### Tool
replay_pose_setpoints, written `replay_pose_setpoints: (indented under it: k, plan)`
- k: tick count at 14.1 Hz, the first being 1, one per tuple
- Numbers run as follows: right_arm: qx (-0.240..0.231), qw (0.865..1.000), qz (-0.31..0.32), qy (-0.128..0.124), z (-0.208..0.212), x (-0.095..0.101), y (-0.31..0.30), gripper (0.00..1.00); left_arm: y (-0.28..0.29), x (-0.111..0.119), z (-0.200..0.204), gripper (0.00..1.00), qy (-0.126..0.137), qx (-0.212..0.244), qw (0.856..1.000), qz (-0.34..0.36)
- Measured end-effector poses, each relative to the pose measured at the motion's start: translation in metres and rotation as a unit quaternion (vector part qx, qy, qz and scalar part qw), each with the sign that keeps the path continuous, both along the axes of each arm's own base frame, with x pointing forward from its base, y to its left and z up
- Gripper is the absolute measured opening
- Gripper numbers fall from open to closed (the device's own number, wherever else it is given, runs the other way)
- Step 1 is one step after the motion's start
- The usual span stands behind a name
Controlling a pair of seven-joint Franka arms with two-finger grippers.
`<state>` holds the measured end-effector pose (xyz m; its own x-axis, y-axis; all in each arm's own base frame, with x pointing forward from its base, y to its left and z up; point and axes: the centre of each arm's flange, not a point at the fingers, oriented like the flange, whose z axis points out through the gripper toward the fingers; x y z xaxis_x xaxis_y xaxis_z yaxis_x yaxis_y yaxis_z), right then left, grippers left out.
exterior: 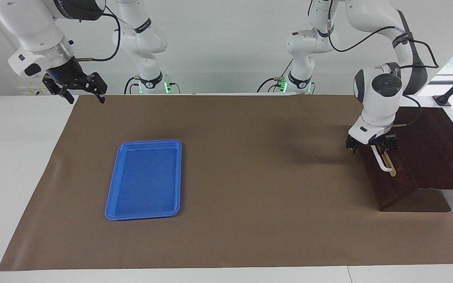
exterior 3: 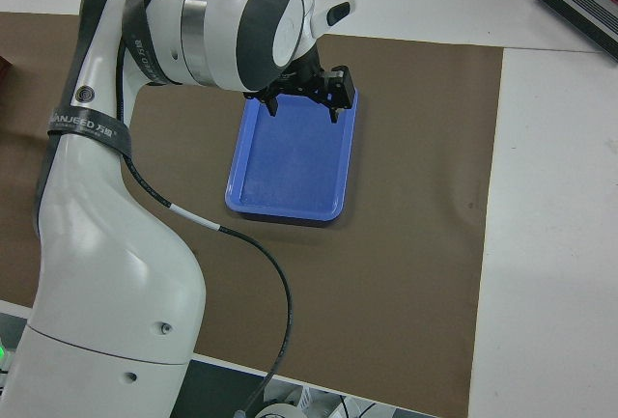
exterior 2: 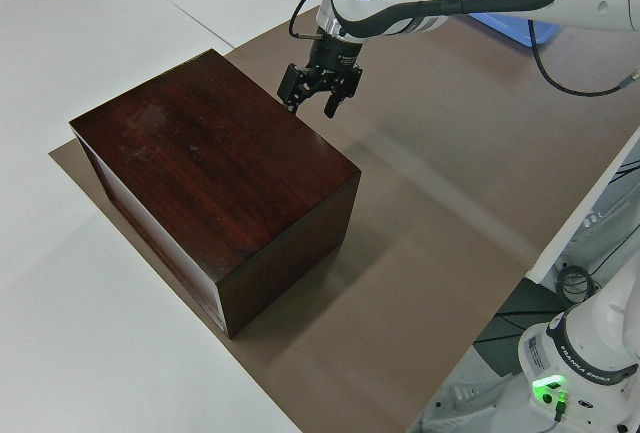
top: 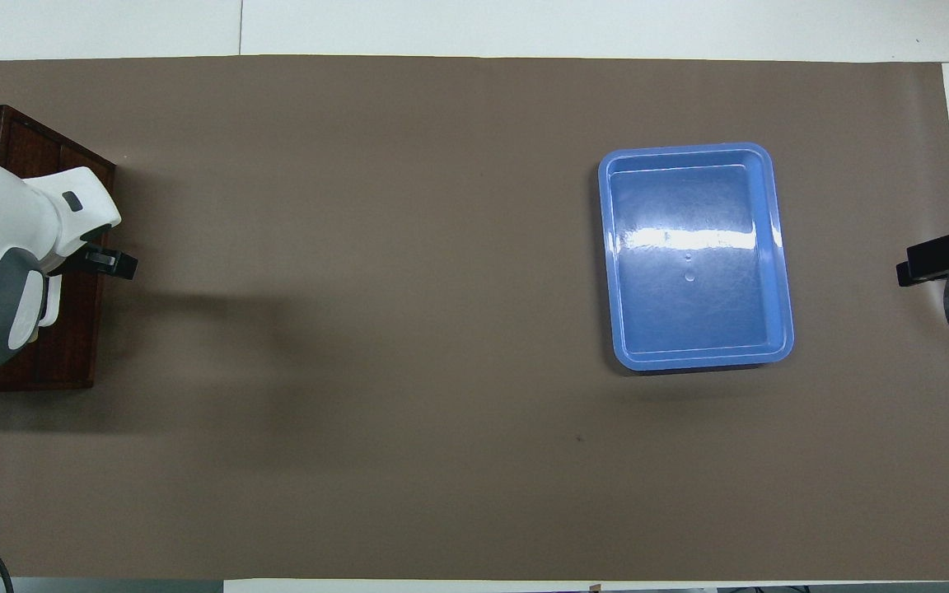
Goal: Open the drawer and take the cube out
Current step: 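Pull the drawer open toward the robot with the left gripper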
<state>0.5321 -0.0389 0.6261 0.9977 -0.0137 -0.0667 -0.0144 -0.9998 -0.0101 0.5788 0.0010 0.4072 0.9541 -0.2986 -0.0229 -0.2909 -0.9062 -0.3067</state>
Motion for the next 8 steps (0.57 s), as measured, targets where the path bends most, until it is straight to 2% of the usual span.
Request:
replay_pose_setpoints:
  k: [5, 8]
  plan:
    - [0.000, 1.000, 0.000, 0.001, -0.001, 0.000, 0.000, 1.00, -0.002, -0.006, -0.019, 1.00, -0.011, -0.008, 1.000, -0.001]
    - [0.000, 1.000, 0.000, 0.005, -0.004, 0.000, 0.000, 1.00, -0.051, -0.008, -0.019, 1.00, -0.031, -0.015, 0.999, 0.019]
